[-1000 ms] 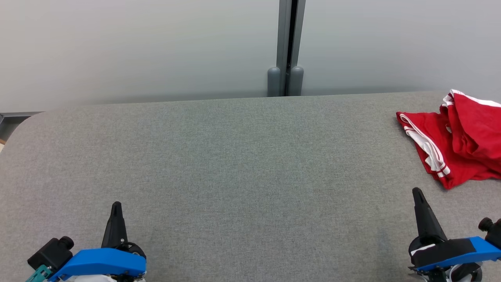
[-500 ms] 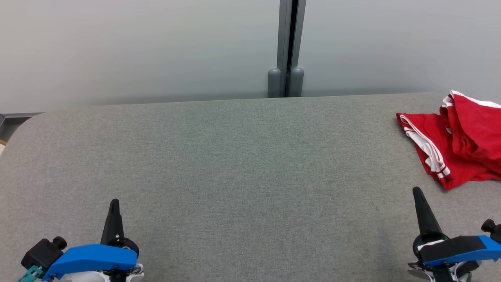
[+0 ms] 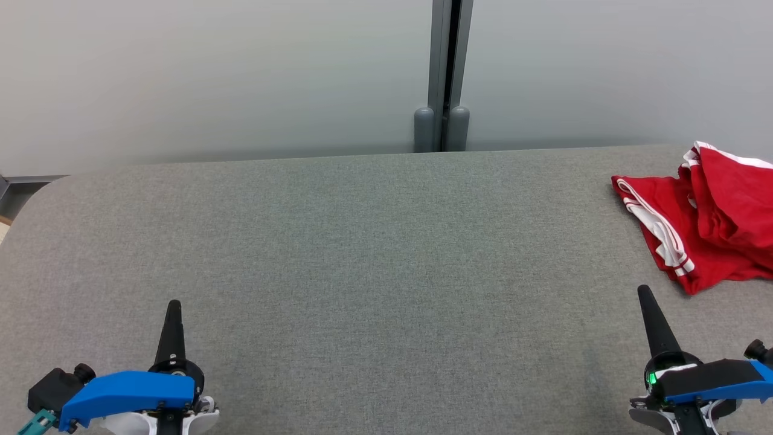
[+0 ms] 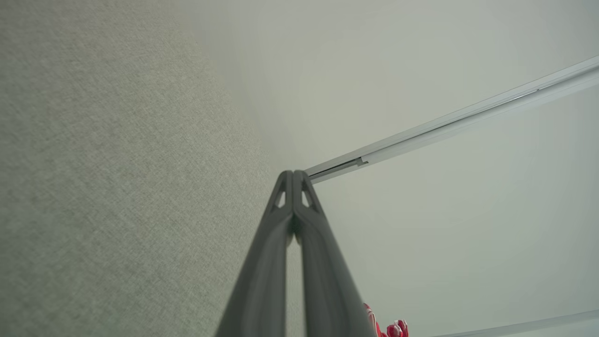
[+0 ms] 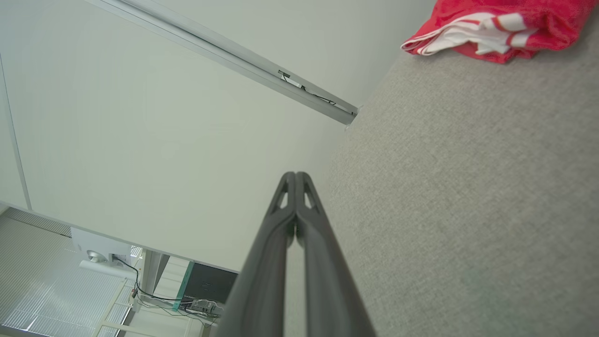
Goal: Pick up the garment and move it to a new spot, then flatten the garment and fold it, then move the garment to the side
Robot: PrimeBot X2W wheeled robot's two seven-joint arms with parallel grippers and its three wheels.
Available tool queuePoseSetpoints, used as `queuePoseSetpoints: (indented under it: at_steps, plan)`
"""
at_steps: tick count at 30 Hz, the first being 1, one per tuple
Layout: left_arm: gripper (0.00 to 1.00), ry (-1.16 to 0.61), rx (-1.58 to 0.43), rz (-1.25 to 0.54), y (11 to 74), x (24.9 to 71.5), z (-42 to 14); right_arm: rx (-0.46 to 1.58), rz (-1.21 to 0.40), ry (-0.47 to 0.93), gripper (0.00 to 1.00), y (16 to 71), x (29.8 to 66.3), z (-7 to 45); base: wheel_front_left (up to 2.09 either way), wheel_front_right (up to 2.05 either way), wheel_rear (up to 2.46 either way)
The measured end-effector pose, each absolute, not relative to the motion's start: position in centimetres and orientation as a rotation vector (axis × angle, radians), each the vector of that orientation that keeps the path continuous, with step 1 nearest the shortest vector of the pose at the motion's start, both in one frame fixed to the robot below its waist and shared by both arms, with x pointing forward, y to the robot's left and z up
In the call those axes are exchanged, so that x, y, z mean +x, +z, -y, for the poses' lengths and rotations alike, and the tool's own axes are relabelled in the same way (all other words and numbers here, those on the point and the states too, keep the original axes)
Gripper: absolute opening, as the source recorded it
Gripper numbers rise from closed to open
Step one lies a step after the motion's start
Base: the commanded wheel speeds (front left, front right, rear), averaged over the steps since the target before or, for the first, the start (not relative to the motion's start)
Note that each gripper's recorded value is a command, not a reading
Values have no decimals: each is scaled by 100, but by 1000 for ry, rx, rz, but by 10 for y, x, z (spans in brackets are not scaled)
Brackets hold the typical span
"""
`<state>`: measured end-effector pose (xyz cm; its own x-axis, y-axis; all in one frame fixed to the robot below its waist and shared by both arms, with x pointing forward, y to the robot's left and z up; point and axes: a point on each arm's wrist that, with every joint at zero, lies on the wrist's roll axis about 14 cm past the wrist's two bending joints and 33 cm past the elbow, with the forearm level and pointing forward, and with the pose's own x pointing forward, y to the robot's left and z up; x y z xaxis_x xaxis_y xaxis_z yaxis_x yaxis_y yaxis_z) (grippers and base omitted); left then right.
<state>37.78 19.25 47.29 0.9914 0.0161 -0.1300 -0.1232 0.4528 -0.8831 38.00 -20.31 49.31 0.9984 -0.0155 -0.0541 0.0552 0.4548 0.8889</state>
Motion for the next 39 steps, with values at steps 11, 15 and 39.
queuePoseSetpoints:
  at_steps: [11,15,39]
  plan:
    - [0,76,-1208,-95,478,380,-193,1204,-34,-37,0,496,383,202,0,0,0]
    - [0,73,-1244,-88,480,381,-194,1242,-32,-36,0,496,383,202,0,0,0]
    - [0,42,-1443,-49,493,385,-197,1440,-19,-24,0,500,386,201,0,0,0]
